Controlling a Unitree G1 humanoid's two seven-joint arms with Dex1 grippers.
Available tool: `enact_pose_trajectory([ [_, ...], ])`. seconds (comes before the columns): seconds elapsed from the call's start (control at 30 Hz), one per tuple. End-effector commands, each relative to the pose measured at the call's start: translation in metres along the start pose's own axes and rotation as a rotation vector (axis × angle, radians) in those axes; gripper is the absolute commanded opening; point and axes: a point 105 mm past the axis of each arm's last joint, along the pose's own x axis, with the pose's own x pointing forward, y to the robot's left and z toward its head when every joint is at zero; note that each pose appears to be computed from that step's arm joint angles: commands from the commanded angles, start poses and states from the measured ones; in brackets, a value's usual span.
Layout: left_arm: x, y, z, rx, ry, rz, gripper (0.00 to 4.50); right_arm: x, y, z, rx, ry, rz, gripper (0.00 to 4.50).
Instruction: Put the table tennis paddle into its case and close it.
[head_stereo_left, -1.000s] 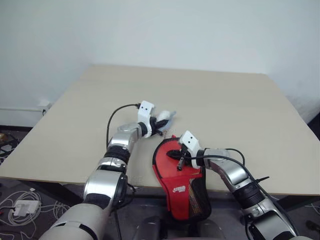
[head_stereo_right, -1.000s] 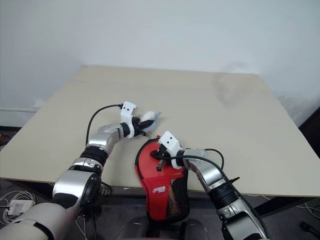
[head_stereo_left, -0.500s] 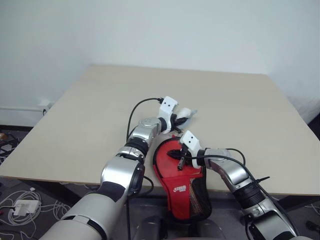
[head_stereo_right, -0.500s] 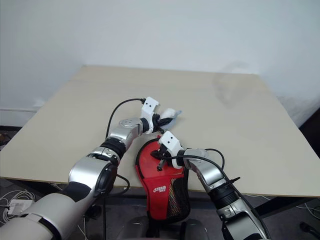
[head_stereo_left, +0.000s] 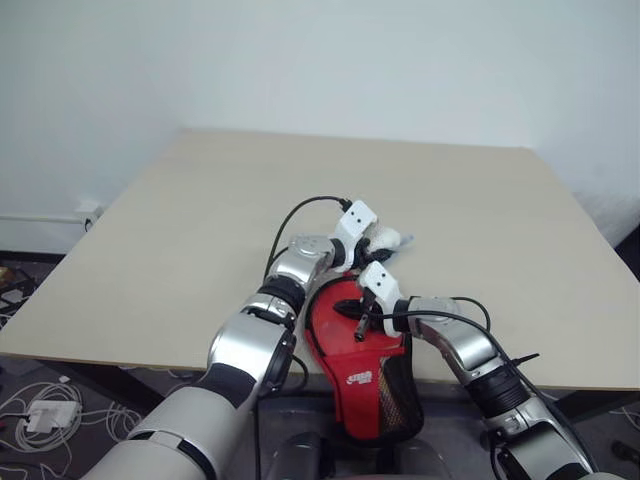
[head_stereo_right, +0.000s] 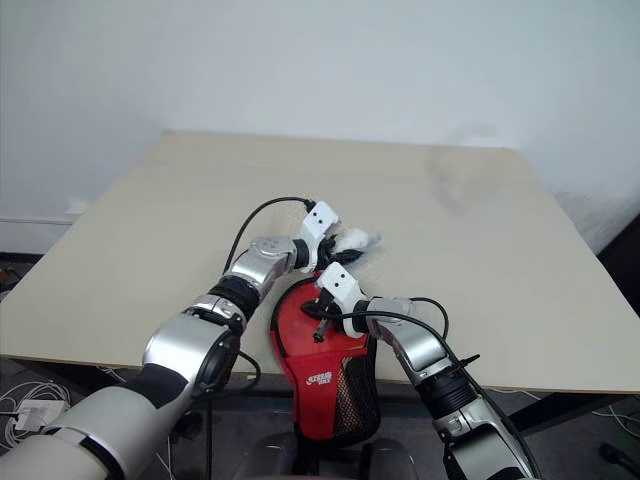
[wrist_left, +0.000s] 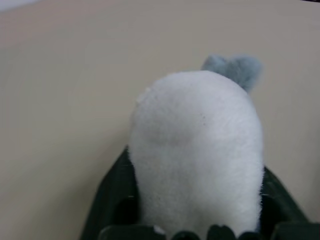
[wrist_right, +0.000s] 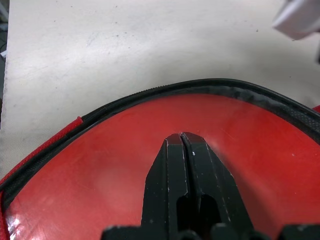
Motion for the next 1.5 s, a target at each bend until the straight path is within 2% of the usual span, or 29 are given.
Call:
enact_pose_trajectory([
  [0.03, -0.002, -0.001, 0.015, 0.051, -0.055, -0.028, 3.44, 0.001, 0.001, -0.019, 0.03, 0.071, 0.001, 0.0],
  [0.13, -0.004, 0.0, 0.011, 0.046, -0.052, -0.026, 4.48, 0.001, 0.001, -0.019, 0.028, 0.072, 0.002, 0.0],
  [0.5, -0.013, 0.008, 0.011, 0.079, -0.063, -0.005, 4.48, 0.003, 0.001, -0.019, 0.029, 0.074, 0.009, 0.0],
  [0.67, -0.025, 0.013, 0.02, 0.094, -0.077, -0.042, 4.48, 0.004, 0.003, -0.019, 0.032, 0.074, 0.014, 0.0],
  [0.9, -0.072, 0.014, 0.029, 0.188, -0.061, -0.171, 4.48, 0.005, 0.004, -0.02, 0.035, 0.076, 0.017, 0.0],
  [1.1, -0.116, 0.021, 0.009, 0.165, 0.03, -0.129, 4.48, 0.003, 0.005, -0.021, 0.037, 0.077, 0.02, 0.0],
  [1.27, -0.133, 0.0, -0.001, 0.148, -0.014, -0.151, 4.48, -0.014, 0.002, -0.01, 0.02, 0.064, 0.025, 0.0],
  [1.37, -0.135, -0.014, -0.009, 0.069, -0.057, -0.139, 3.86, -0.04, -0.003, 0.011, 0.003, 0.014, 0.03, 0.0],
  [1.5, -0.133, -0.027, -0.013, 0.007, -0.081, -0.125, 2.51, -0.071, -0.002, 0.034, -0.016, -0.031, 0.065, 0.0],
])
